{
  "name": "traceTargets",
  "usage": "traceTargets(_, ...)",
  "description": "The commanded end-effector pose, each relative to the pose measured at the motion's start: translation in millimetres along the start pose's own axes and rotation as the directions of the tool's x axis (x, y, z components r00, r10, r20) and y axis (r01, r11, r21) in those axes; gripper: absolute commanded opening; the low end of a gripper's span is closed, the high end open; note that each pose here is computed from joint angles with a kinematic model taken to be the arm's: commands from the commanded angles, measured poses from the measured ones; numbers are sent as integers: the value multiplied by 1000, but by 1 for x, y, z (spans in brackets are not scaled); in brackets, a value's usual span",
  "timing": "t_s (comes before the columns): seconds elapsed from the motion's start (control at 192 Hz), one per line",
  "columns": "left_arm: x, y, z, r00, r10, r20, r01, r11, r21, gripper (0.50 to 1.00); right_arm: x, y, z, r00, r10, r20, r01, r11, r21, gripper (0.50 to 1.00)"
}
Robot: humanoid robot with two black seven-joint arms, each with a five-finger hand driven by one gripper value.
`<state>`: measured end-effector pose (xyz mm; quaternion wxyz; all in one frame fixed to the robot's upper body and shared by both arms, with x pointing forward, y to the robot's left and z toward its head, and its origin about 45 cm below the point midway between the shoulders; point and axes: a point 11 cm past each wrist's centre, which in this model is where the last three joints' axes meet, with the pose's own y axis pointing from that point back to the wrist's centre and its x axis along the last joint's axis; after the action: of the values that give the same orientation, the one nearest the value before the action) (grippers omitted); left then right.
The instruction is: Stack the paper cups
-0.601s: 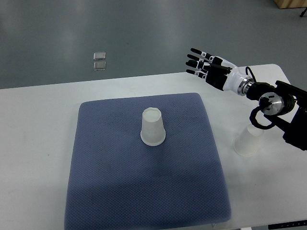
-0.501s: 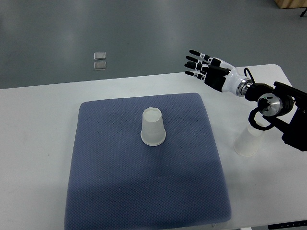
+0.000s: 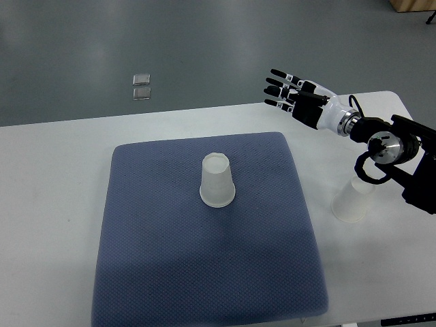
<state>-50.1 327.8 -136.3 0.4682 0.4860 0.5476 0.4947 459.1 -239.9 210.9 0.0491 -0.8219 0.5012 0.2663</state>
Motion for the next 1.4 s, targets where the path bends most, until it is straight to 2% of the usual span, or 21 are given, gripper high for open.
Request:
traceTargets(0.0,-1,0,0,1000,-2,2,2,1000,0,1000,3,1,-1,1000,9,3,-9,1000,3,924)
traceTargets(0.183,0,0,0,1000,-1,1,1,1000,0,1000,11,6,-4,999,25,-23,-25,1000,1,924)
traceTargets(0.402,-1,0,0,1000,-2,1,2,1000,0,1000,35,25,-27,989,68,-134,-68,998,6,924)
traceTargets(0.616,-1,0,0,1000,-2,2,2,1000,0,1000,54,46,-38,929,64,-365,-92,994,-60,924)
traceTargets(0.815,0,0,0,1000,-1,-1,1,1000,-1,1000,57,59,-44,840,-35,-541,-58,987,-153,924)
traceTargets(0.992,0,0,0,1000,-1,1,1,1000,0,1000,48,64,-49,692,-143,-707,-48,969,-243,924)
traceTargets(1.149,-1,0,0,1000,-2,-1,2,1000,-1,1000,47,77,-51,491,-248,-835,-59,947,-317,921)
traceTargets(1.394,0,0,0,1000,-1,-1,1,1000,0,1000,39,106,-52,288,-423,-859,-31,892,-450,924)
